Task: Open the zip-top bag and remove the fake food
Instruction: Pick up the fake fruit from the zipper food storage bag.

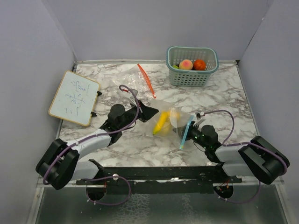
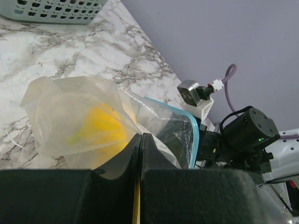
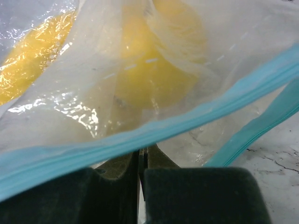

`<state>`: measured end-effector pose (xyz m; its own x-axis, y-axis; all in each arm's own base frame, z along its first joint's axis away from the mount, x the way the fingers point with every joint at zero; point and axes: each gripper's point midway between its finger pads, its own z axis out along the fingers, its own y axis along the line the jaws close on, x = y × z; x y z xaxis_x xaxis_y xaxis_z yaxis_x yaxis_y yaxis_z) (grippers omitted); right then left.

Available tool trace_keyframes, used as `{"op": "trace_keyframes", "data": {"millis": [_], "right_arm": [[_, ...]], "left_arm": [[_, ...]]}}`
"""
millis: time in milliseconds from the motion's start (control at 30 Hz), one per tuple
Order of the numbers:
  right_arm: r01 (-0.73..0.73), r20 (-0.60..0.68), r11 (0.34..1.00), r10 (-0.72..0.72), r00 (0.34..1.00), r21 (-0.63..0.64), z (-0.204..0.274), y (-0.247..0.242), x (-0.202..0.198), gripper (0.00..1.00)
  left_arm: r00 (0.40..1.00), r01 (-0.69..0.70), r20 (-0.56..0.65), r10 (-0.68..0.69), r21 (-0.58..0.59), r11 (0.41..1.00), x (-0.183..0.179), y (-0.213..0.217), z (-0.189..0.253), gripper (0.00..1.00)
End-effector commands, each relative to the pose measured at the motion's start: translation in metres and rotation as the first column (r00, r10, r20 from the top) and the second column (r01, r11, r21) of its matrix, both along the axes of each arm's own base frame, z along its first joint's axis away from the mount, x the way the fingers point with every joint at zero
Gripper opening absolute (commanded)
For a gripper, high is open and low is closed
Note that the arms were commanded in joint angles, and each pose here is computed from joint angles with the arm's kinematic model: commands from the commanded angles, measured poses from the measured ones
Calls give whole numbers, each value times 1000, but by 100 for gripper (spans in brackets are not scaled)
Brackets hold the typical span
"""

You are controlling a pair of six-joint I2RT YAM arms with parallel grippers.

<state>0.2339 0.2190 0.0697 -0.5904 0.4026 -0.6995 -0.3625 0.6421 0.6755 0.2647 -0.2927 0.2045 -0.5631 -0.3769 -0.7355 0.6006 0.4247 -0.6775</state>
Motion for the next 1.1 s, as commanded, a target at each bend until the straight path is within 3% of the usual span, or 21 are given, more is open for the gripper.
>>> {"op": "trace_keyframes", "data": {"millis": [0, 133, 300, 433, 600, 800, 1067], "right_arm": [[-20, 65, 998, 17, 998, 57, 14, 1, -3, 6], [-46, 76, 997, 42, 996, 64, 17, 5, -5, 23], [-116, 113, 991, 108, 988, 66, 23, 12, -12, 50], [-146, 100, 988, 141, 985, 41, 17, 17, -11, 70], [-136, 51, 991, 135, 990, 18, 4, 19, -6, 74], [-210, 43, 977, 208, 977, 39, 2, 36, -4, 92], [-189, 17, 976, 188, 982, 104, -2, 44, 6, 93]], "left_arm": [[999, -34, 13, 32, 103, 994, 7, -1, -15, 0], [999, 16, -31, -15, 30, 999, -2, -6, -26, 0], [998, -30, -52, 36, 111, 993, 9, 0, -49, 0], [996, -5, -89, 10, 55, 998, 10, -2, -59, 0], [995, 12, -102, -8, 37, 999, 8, -6, -61, 0], [993, 18, -114, -13, 44, 999, 8, -7, -67, 0], [982, 52, -182, -47, 26, 998, -1, -10, -100, 0]]}}
